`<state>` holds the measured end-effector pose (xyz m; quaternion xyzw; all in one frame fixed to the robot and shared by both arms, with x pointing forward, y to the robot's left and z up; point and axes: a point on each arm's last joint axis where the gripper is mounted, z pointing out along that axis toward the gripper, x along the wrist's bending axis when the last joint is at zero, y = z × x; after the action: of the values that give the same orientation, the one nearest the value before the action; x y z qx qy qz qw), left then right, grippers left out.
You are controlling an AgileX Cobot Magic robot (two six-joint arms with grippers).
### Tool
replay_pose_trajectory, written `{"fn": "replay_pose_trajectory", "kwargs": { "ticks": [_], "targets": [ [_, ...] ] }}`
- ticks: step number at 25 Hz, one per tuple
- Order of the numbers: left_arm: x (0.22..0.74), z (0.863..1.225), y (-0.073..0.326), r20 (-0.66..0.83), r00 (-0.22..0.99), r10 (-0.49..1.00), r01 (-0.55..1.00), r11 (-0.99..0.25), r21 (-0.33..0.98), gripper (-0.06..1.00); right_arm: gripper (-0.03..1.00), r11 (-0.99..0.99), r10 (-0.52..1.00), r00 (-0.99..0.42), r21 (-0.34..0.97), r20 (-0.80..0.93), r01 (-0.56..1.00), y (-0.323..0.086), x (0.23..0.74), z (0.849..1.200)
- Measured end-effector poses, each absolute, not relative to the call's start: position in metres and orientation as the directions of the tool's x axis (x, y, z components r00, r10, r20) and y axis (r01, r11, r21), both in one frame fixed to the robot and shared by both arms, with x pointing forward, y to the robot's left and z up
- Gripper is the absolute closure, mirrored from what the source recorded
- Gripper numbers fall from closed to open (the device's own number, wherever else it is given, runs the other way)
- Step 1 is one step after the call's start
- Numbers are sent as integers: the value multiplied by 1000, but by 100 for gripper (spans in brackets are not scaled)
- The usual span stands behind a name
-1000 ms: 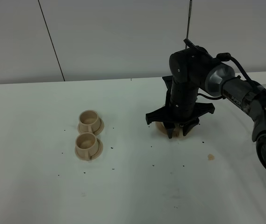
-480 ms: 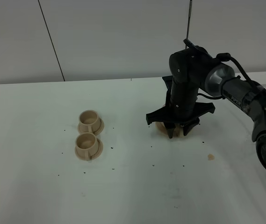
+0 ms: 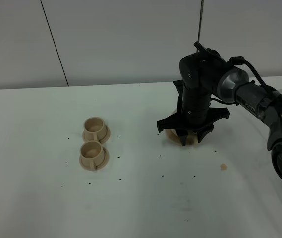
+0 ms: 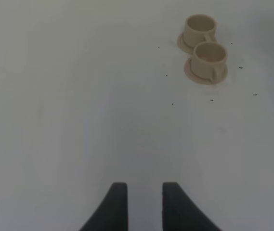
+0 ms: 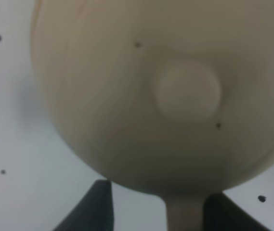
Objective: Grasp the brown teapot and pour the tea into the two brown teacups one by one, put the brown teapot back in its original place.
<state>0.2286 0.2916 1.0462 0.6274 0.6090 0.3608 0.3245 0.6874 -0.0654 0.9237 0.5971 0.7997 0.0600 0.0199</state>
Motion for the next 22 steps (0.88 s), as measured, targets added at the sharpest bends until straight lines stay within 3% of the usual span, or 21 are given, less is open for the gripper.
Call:
{"fn": "replay_pose_trajectory", "kwargs": {
  "ticks": [22],
  "targets": [
    [229,1046,292,57,-2,998,530,-48,847,70,60,304,953,-301,136,-44,943,-72,691,924]
  ]
}}
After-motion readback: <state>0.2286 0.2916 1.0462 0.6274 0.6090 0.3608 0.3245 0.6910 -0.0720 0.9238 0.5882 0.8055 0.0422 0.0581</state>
